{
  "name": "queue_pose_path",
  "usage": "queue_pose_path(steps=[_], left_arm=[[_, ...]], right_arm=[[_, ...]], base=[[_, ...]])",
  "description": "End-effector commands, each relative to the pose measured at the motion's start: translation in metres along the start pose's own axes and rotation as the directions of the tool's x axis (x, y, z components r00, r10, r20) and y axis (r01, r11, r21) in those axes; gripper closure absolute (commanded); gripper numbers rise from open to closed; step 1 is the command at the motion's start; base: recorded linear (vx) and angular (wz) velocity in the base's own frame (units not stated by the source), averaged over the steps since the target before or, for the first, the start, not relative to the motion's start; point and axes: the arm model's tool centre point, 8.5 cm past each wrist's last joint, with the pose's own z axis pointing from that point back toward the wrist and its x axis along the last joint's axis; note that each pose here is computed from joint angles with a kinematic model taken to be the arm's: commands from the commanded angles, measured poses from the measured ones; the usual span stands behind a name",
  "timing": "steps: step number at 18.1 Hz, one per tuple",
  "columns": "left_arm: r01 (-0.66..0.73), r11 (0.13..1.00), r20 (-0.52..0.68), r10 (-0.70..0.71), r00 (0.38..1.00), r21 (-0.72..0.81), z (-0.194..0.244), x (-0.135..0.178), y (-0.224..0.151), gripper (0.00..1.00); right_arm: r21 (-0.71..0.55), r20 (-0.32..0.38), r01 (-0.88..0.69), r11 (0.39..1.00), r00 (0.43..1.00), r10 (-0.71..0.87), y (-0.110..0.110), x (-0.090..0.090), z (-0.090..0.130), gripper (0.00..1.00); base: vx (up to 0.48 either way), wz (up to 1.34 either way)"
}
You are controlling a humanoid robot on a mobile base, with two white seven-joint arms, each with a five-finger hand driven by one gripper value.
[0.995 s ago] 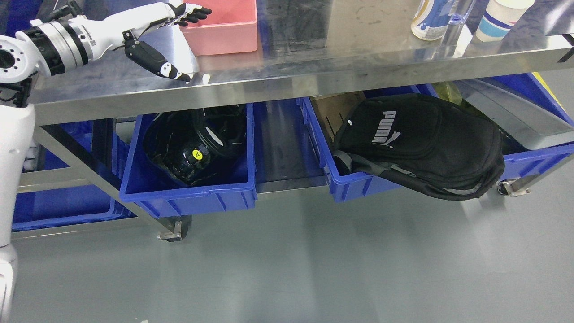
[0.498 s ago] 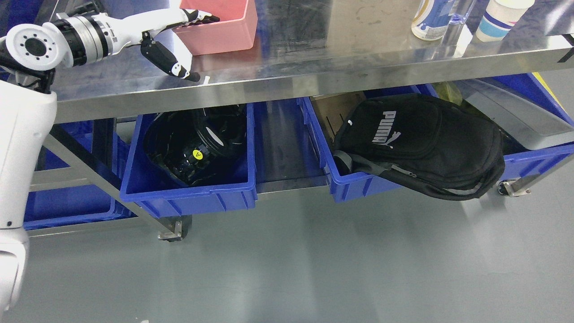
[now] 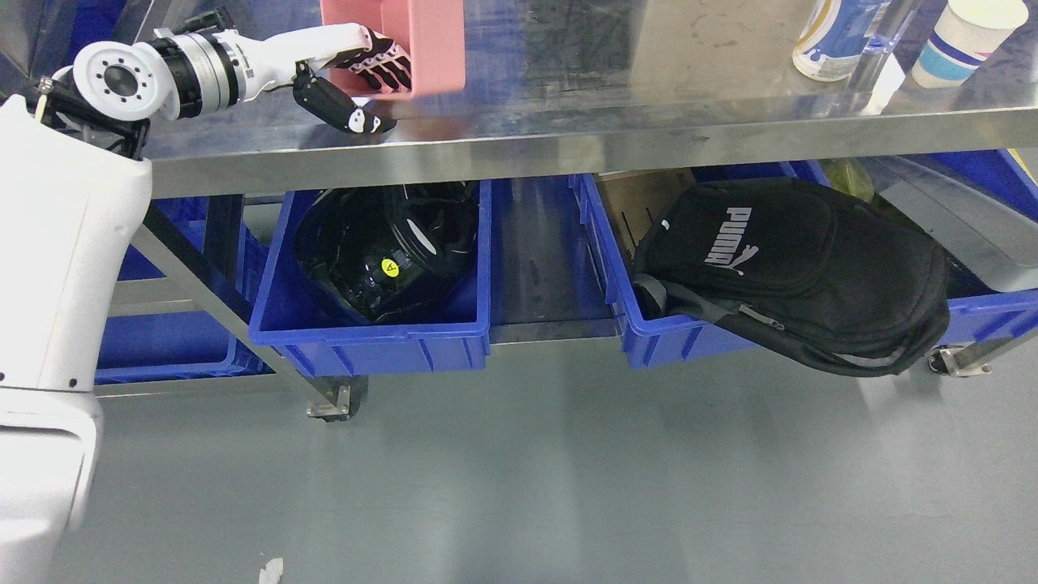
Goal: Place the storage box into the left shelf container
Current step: 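Grasp the rim of the pink box with the left hand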
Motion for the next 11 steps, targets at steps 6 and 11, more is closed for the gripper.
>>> queue_pose_path(steps=[6,11], left_arm=[[-0.096,0.985,0.216,0.063,0.974,0.144,0.012,0.019,0.038,1.0],[-0.074,0.979,0.241,0.026,0.97,0.19,0.031,0.027,0.062,1.0]], right_arm=[[-0.017,0.024,0.004,1.0,1.0,-0.003,-0.011,0.01,-0.001,0.0],[-0.016,0.024,0.004,1.0,1.0,-0.003,-0.011,0.01,-0.001,0.0]], base=[[0.002,-0.01],[-0.001,-0.01]])
